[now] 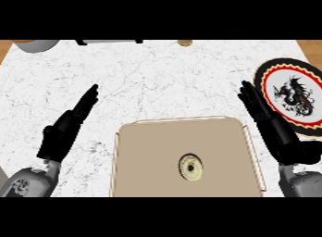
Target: Pick the cupcake from the tray and place it in the plate
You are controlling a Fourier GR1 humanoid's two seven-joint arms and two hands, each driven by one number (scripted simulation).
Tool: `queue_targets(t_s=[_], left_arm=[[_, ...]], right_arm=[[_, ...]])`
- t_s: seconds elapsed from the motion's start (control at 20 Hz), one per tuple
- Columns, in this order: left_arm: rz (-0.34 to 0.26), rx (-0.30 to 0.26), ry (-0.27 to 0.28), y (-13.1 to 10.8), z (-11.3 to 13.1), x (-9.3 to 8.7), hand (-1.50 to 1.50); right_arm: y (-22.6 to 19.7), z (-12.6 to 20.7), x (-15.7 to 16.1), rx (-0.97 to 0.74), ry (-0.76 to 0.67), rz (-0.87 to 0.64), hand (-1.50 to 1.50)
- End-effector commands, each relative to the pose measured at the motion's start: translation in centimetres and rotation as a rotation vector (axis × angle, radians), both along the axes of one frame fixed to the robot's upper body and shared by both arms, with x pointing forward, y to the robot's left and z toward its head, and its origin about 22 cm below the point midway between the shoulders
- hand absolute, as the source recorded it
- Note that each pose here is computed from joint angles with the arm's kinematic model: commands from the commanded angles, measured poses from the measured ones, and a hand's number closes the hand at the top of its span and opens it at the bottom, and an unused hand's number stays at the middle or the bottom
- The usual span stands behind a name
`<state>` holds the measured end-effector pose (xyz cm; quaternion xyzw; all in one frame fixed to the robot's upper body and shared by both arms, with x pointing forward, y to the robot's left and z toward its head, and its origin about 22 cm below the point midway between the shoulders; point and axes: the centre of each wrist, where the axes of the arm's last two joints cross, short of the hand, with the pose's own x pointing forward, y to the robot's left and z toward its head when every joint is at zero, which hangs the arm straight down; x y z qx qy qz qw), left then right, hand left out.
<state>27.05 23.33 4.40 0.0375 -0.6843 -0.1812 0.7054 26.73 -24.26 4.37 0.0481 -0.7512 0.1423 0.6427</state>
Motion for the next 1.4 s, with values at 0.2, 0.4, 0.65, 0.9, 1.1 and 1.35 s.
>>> queue_targets(t_s=[0.2,0.4,0.65,0.9,1.1,1.35], left_arm=[[0.310,-0.021,0.122,2.2,-1.8,0.2,0.00],[0.278,-0.053,0.173,-0.2,-1.6,0.5,0.00],[0.384,-0.097,0.192,0.6,-3.5,-0.6,0.00],[0.362,-0.092,0.223,-0.2,-5.1,-1.8,0.00],[0.374,-0.091,0.215,0.9,-6.2,-1.9,0.00],[0.370,-0.089,0.209,1.4,-6.1,-2.0,0.00]], right_arm=[[5.2,0.9,-2.0,0.165,0.035,0.086,1.50],[-3.1,5.0,0.3,-0.696,-0.298,-0.071,1.50],[3.4,-3.6,-4.8,-0.171,-0.104,-0.344,1.50],[5.1,-6.8,-8.6,-0.003,-0.215,-0.032,-1.50],[3.7,-7.5,-9.0,-0.368,-0.215,0.077,-1.50],[2.7,-2.6,-6.7,-0.667,-0.224,-0.006,-1.50]])
